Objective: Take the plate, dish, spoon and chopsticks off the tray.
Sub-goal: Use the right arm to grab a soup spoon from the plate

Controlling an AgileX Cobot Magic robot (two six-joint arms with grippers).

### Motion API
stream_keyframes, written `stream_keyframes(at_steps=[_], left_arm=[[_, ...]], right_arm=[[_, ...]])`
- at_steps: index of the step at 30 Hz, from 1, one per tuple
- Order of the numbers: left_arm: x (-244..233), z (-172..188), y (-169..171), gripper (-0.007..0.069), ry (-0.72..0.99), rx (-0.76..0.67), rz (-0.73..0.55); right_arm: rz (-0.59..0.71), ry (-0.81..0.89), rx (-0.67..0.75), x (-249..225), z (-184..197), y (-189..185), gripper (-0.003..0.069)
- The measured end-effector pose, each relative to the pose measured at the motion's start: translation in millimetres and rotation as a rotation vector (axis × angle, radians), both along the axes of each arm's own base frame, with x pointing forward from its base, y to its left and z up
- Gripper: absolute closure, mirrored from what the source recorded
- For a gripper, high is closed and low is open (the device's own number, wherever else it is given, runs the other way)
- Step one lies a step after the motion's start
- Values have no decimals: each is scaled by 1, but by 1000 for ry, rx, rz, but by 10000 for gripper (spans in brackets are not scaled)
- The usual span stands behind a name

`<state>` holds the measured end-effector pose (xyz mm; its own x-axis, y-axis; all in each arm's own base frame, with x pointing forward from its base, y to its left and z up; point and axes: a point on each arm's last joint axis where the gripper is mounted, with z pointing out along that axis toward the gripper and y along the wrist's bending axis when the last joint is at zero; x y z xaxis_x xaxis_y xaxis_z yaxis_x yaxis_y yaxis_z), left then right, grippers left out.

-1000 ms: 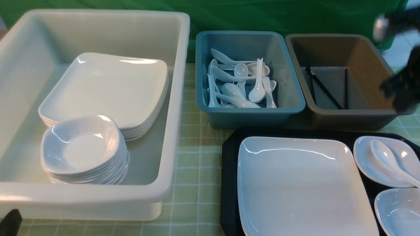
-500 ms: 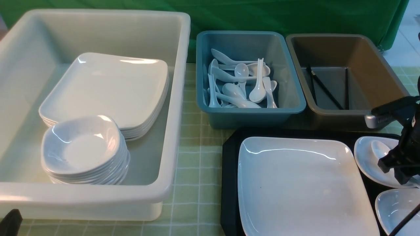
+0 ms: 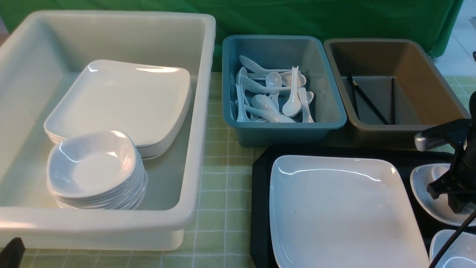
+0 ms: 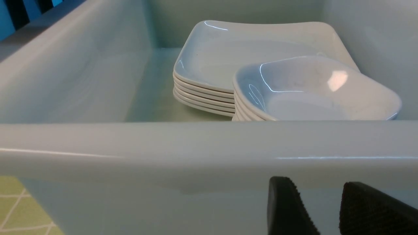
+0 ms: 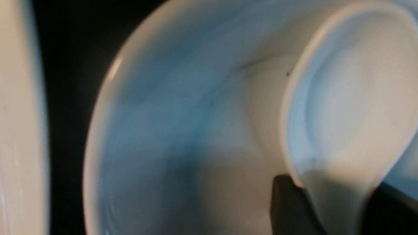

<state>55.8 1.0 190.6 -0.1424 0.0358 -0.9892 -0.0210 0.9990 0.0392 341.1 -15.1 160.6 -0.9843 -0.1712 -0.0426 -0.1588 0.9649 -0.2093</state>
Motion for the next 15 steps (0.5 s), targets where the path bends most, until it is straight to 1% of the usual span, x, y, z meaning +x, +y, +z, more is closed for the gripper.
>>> stream_keyframes(at_steps=[5, 8, 10, 14, 15], left_arm=[[0, 0, 0, 398, 0, 3, 0], [0, 0, 0, 398, 0, 3, 0], [0, 0, 0, 398, 0, 3, 0], [0, 0, 0, 398, 0, 3, 0], [0, 0, 0, 398, 0, 3, 0]], right_arm=[[-3, -12, 2, -1, 4, 0, 430], [-5, -49, 1, -3, 18, -1, 430], [-8, -90, 6, -6, 32, -1, 430], [-43, -187, 81, -22, 74, 8, 431], [-33, -209, 97, -25, 82, 12, 431]])
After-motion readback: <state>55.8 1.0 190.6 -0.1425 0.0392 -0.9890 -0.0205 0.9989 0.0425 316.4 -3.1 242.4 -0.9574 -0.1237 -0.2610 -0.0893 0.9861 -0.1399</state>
